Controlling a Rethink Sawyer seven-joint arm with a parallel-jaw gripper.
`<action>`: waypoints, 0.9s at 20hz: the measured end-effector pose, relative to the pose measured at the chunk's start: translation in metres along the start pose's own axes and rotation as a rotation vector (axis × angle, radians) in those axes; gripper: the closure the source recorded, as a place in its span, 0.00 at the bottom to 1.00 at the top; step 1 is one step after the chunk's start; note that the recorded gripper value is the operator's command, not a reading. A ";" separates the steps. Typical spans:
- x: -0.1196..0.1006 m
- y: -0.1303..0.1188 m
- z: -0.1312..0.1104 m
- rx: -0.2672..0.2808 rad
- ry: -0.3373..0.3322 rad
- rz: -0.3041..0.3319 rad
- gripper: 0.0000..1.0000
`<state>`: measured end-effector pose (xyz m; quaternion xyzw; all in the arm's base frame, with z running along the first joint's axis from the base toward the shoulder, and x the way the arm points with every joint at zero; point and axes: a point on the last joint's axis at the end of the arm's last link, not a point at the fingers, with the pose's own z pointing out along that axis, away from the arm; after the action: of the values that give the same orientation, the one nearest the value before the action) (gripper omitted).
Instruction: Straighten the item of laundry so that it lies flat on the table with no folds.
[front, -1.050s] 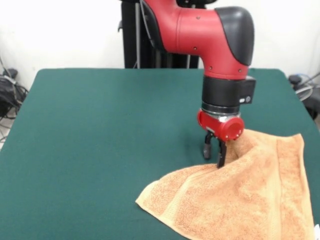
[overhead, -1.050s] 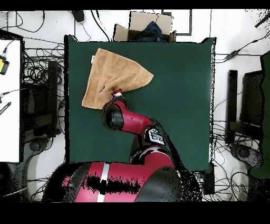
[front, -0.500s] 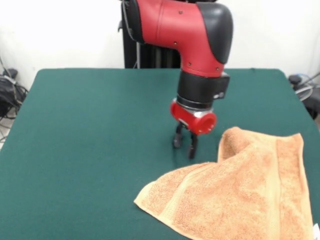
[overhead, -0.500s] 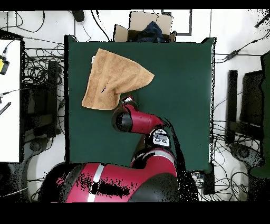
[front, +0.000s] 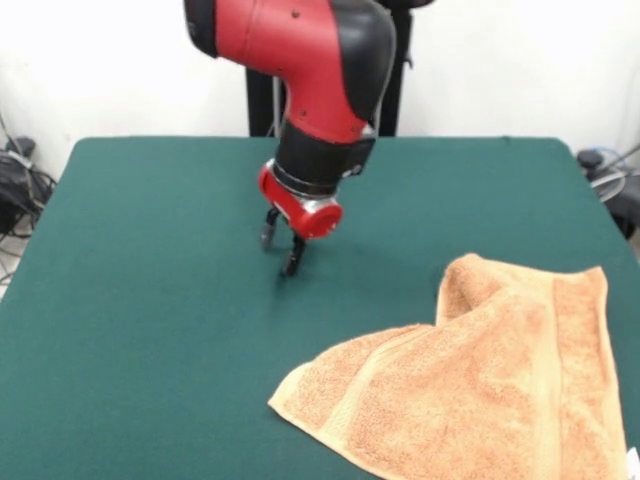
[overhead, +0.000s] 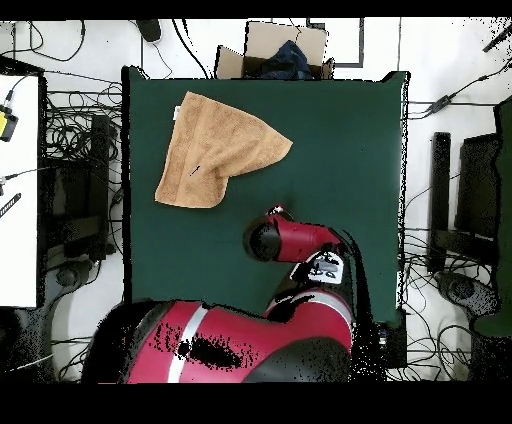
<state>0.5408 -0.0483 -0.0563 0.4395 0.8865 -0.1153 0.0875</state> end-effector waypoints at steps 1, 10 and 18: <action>-0.003 -0.004 0.000 0.006 0.002 0.001 0.00; -0.019 -0.008 -0.019 -0.052 0.063 0.091 0.00; -0.010 0.016 -0.039 -0.161 0.144 0.137 0.00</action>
<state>0.5571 -0.0352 -0.0181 0.4977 0.8648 -0.0055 0.0665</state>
